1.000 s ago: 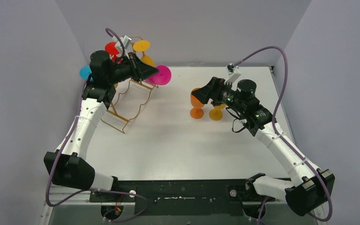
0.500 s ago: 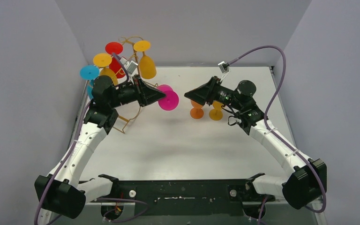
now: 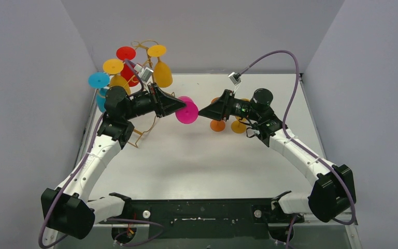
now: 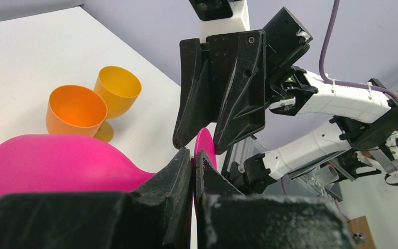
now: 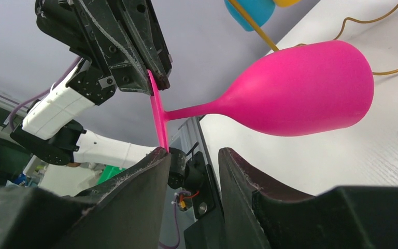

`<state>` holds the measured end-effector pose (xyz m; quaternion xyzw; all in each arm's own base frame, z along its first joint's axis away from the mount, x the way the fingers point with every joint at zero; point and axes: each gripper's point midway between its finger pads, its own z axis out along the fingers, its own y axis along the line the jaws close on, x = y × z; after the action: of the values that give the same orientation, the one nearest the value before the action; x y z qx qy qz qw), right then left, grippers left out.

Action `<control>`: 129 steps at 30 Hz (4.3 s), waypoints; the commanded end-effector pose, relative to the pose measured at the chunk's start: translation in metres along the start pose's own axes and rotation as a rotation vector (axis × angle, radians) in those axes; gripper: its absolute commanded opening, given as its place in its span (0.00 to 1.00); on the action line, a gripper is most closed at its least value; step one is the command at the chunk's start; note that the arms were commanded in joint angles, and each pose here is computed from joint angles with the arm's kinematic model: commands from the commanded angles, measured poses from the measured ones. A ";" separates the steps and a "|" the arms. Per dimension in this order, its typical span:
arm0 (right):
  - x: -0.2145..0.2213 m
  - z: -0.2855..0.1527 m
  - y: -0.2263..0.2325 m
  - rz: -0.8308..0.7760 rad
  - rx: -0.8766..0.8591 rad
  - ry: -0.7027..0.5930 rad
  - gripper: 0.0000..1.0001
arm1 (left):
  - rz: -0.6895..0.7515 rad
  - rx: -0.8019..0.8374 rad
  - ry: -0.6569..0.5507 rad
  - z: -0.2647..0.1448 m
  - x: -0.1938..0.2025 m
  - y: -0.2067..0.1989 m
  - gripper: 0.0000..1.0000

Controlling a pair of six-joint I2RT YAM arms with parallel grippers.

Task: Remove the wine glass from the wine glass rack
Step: Place the wine glass at the center of the board.

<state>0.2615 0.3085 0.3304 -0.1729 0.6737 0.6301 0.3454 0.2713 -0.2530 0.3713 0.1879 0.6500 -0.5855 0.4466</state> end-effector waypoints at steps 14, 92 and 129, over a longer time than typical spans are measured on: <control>-0.014 -0.002 0.038 -0.139 -0.103 -0.048 0.50 | 0.087 -0.046 -0.050 0.006 -0.004 0.006 0.00; -0.014 -0.014 0.042 -0.280 -0.111 -0.117 0.00 | -0.002 0.229 0.035 0.031 0.044 -0.043 0.10; -0.080 -0.059 0.014 -0.417 0.270 -0.144 0.88 | 0.718 0.479 0.207 -0.041 0.122 -0.049 0.00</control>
<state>0.2936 0.2420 0.3765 -0.1901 0.6826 0.4769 0.5201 0.1723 -0.2707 0.2937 0.5038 0.5037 -0.5008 0.4916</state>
